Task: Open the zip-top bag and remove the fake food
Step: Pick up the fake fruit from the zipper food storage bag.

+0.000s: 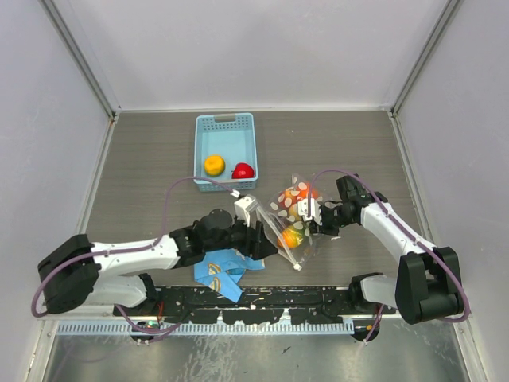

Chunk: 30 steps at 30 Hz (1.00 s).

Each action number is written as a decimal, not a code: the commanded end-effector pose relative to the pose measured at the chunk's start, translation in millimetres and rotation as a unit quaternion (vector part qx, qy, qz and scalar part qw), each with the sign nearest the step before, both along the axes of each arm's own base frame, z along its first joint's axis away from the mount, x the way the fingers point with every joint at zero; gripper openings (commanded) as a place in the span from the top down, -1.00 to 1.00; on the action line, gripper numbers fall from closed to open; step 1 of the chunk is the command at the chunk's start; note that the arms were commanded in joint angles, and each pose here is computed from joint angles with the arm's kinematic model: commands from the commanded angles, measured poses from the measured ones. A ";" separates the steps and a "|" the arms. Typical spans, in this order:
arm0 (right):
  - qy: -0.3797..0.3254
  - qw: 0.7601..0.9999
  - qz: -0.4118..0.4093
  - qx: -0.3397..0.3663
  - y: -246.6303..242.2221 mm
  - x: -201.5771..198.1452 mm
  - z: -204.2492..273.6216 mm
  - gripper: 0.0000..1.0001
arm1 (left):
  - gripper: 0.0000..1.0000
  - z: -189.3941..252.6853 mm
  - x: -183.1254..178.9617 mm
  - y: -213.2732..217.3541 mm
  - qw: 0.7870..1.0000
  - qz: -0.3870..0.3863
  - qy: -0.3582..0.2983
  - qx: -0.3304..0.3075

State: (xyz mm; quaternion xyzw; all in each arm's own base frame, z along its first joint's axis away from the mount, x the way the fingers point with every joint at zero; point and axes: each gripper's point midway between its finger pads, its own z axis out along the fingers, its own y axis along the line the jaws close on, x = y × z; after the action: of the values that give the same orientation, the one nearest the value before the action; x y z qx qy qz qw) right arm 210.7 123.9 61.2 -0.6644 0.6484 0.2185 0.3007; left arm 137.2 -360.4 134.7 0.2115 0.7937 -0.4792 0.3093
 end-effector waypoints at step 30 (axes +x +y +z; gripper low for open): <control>-0.039 0.999 0.008 0.022 5.6 11.9 26.5 0.82 | -0.22 1.9 13.3 -22.7 0.902 -0.048 -0.428 0.013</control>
State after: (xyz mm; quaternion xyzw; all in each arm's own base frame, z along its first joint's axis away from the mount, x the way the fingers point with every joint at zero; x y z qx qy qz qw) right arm 211.1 125.5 67.2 -0.6657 0.6435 0.2195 0.3076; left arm 134.4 -355.2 82.3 0.4626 0.6612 -0.3289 0.4905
